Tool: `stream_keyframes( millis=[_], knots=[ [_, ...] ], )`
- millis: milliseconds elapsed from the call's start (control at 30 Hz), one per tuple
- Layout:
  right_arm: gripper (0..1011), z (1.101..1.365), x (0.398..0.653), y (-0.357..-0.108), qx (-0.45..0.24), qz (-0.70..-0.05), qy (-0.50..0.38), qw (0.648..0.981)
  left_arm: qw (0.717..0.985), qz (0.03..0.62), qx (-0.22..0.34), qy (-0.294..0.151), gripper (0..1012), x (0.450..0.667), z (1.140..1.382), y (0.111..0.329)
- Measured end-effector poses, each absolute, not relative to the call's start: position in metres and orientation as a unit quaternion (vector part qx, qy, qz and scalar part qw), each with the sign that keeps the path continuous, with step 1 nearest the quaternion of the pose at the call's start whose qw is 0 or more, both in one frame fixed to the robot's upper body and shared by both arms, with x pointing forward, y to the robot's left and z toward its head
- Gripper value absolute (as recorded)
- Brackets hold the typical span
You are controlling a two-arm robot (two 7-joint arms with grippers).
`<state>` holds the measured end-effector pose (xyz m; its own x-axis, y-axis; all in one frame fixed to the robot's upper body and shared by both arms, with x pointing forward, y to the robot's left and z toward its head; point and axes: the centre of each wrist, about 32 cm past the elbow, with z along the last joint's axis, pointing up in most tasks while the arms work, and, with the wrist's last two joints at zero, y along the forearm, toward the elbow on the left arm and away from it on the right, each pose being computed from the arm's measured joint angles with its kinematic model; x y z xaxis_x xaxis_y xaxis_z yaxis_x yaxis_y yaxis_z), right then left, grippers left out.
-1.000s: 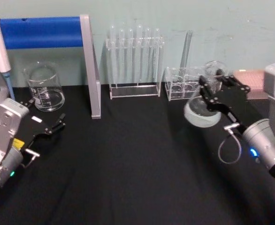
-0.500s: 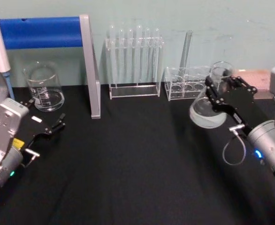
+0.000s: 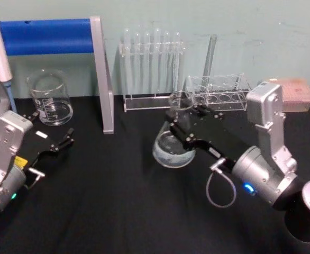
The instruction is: Grasp the erlenmeyer flask with one hand, shake it three times, then place it back.
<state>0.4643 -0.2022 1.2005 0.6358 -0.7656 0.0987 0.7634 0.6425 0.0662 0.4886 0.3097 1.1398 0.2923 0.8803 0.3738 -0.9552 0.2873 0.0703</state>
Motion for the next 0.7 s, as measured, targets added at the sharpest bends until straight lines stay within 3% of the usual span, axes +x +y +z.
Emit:
stream_keyframes(
  millis=[300, 700],
  knots=[
    [457, 1.1991, 0.4698, -0.1908, 0.015, -0.373, -0.052, 0.926, 0.791, 0.58, 0.141, -0.132, 1001, 0.4886, 1.1398, 0.3096],
    [457, 1.1995, 0.4733, -0.1919, 0.015, -0.356, -0.049, 0.933, 0.791, 0.58, 0.142, -0.132, 1001, 0.4886, 1.1398, 0.3097]
  ],
)
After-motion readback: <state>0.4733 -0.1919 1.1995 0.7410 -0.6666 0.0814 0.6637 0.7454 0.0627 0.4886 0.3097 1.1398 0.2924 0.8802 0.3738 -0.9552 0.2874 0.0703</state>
